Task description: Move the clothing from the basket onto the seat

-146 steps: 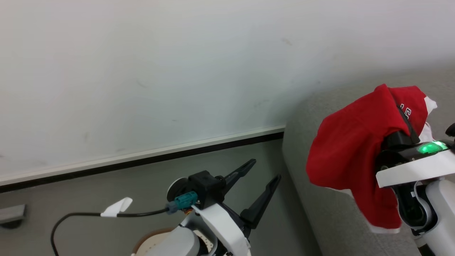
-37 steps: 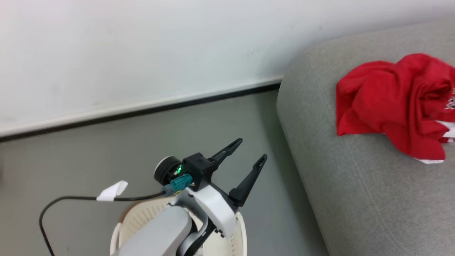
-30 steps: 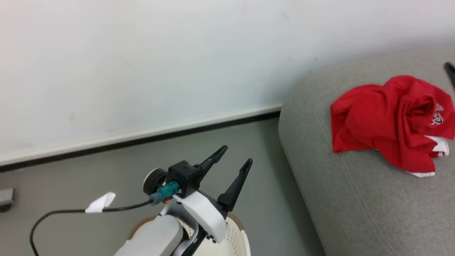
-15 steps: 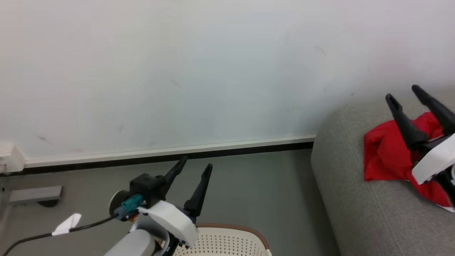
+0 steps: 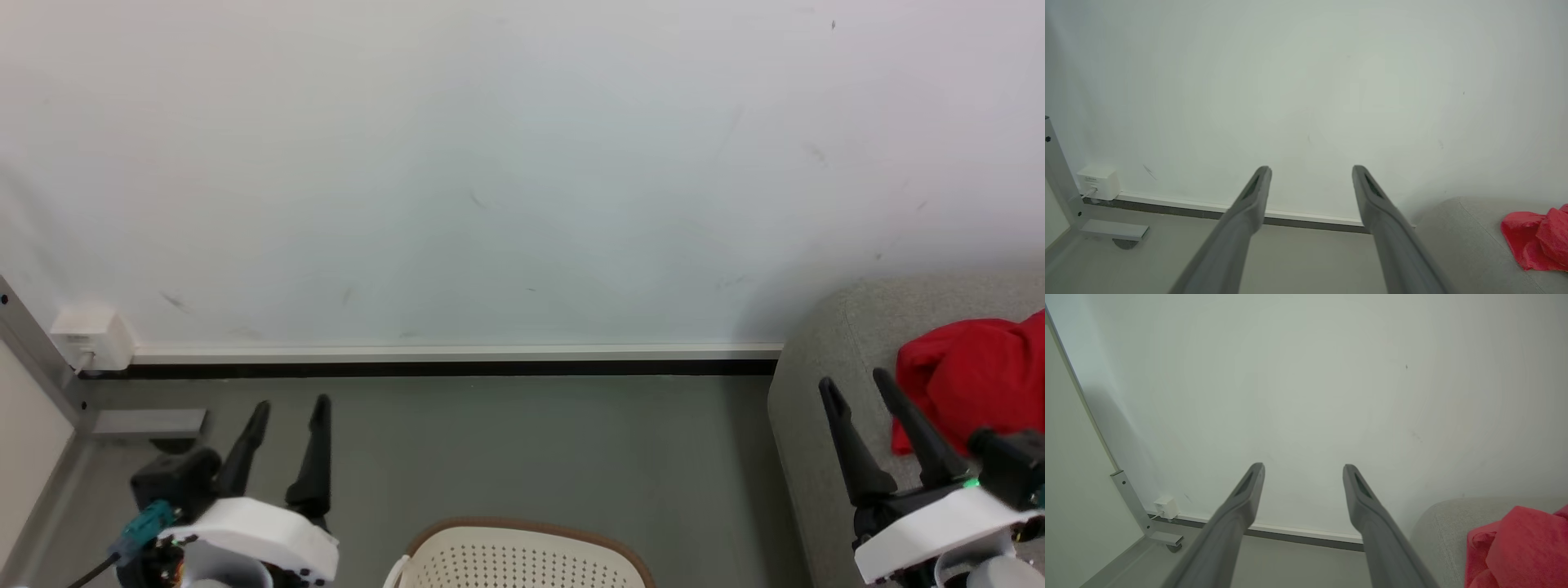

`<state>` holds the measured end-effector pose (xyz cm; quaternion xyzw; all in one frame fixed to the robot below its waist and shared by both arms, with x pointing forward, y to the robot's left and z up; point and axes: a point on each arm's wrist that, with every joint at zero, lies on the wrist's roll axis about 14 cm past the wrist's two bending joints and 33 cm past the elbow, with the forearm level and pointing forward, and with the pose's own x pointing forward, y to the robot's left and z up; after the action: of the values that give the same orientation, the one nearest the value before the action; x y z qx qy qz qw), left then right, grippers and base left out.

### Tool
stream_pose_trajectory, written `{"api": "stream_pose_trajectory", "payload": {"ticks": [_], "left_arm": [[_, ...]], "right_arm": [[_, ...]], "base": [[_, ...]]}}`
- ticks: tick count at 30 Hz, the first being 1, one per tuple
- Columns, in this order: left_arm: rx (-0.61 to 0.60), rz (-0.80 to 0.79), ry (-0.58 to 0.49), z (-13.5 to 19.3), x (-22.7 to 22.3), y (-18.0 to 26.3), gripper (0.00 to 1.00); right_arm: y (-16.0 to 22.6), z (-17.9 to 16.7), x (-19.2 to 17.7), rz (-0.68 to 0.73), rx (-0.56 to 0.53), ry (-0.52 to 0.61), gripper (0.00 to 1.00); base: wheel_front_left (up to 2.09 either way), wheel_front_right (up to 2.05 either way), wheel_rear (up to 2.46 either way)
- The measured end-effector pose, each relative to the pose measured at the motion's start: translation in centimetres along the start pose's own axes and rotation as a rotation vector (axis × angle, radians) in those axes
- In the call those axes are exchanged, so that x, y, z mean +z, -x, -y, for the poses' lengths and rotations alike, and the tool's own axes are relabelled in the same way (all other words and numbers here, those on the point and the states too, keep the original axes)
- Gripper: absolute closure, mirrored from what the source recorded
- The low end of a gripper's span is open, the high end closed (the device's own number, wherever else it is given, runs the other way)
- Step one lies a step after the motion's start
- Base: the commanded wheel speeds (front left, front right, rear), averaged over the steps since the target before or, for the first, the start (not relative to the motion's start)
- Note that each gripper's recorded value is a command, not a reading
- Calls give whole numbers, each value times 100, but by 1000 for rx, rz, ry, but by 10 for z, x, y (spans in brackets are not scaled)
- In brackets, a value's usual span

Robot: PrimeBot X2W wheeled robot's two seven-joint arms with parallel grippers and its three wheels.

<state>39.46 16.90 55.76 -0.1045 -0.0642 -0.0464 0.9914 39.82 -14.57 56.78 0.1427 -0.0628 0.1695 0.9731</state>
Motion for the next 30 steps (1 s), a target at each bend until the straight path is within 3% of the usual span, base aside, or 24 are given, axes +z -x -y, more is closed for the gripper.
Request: {"api": "stream_pose_trajectory", "payload": {"ticks": [7,16,30], "left_arm": [[125,-5,-60,-36,-8,22,0],[196,-28,-89,-50,-26,38,0],[216,-50,-74,-56,-41,51,0]], "right_arm": [[19,4,-15,20,-62,24,0],[29,2,-13,65,-107,61,0],[51,6,-43,-6,-175,48,0]], "base": [[0,0,0],[0,0,0],[0,0,0]]}}
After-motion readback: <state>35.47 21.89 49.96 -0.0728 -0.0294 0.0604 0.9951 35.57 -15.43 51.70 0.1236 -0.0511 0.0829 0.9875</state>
